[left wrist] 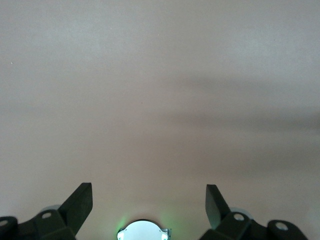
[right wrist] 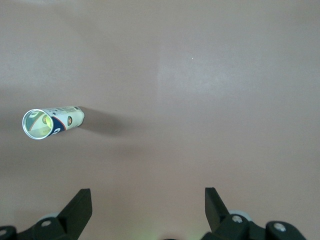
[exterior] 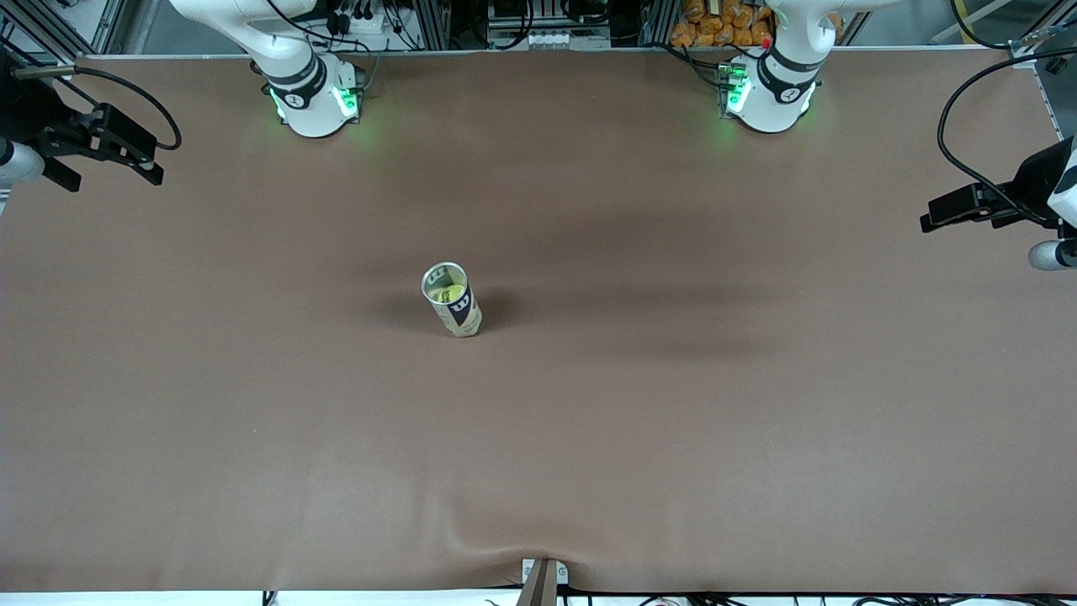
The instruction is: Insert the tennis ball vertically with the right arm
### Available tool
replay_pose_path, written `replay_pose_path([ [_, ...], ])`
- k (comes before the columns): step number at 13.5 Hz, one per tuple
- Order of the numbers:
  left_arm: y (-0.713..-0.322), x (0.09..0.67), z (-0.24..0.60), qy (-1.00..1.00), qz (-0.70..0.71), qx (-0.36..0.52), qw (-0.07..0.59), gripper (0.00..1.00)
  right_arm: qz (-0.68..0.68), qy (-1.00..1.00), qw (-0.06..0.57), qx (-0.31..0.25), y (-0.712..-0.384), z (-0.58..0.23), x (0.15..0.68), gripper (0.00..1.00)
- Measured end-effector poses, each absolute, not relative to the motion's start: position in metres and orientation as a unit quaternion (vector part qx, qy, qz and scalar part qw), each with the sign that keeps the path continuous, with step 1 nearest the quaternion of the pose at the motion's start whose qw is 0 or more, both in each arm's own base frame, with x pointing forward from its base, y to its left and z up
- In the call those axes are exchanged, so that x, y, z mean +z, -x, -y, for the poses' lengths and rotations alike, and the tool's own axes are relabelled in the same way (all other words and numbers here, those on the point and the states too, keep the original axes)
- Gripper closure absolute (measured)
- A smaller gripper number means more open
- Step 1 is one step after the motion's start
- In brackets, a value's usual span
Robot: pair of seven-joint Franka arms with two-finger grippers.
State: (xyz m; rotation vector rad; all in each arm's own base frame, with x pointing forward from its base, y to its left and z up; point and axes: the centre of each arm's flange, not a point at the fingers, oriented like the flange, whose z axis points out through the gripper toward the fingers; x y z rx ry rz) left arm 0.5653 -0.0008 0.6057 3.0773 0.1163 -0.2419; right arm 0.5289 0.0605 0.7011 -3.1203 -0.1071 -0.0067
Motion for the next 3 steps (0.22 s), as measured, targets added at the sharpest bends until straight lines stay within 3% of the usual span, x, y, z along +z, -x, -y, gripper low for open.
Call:
replay_pose_path([
  [3,-0.5653,0.606,0.0025,-0.997,-0.018,-0.077,0.004,0.0,0.033,0.999,0.011,-0.022,-0.5343,-0.0595,0.7037,0.0],
])
